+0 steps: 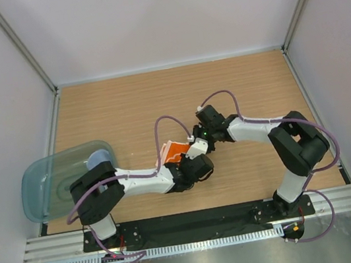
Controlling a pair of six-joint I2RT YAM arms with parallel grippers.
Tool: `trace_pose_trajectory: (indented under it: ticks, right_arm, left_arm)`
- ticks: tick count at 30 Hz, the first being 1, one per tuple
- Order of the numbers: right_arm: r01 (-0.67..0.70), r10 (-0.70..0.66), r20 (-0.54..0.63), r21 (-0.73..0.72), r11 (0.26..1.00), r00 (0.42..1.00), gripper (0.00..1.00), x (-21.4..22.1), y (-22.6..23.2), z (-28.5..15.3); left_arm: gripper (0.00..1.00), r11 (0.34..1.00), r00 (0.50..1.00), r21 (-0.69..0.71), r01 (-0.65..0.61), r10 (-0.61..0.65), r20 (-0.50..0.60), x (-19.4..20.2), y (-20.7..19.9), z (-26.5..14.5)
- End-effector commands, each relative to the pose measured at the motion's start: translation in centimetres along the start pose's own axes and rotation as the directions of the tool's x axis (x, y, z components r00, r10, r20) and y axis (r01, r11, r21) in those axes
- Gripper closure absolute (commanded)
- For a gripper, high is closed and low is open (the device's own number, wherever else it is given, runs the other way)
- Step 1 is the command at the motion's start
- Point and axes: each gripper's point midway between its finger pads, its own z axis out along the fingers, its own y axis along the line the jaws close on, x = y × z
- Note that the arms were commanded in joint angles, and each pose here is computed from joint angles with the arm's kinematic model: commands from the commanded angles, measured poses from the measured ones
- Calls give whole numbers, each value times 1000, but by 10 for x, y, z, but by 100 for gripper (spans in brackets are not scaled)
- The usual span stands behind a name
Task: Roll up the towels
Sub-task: Roll the towel
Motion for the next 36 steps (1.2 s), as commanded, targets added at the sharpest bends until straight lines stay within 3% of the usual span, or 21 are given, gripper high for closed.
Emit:
trace_pose_trajectory:
  ticks: [1,6,12,20,23,28,36]
  right_arm:
    - [-1,1,34,-11,1000,999,74,-13,9,-4]
    - [-19,18,42,8,1000,999,71,-14,-3,-10]
    - [-77,76,75,14,997,994,41,-35,-27,-31]
    - [-115,109,108,57,992,988,33,-57,-55,-55]
    - [-121,109,154,68,990,982,33,-63,-59,-66]
    - [-112,104,215,25,993,971,33,-65,-50,-83]
    - [-68,118,222,-219,973,968,29,-44,-18,-91]
  left_arm:
    - [100,995,983,-73,-67,53,-177,58,16,7]
    - [100,999,983,-20,-48,43,-180,53,7,3]
    - [100,979,988,194,60,-31,-150,26,-20,-19]
    - [100,906,974,366,213,-166,-157,0,-21,-35]
    - [100,834,945,446,324,-266,-189,-8,-14,-39]
    - [100,628,877,623,467,-419,-235,-28,-5,-55]
    - [100,439,739,647,623,-601,-304,-51,30,-49]
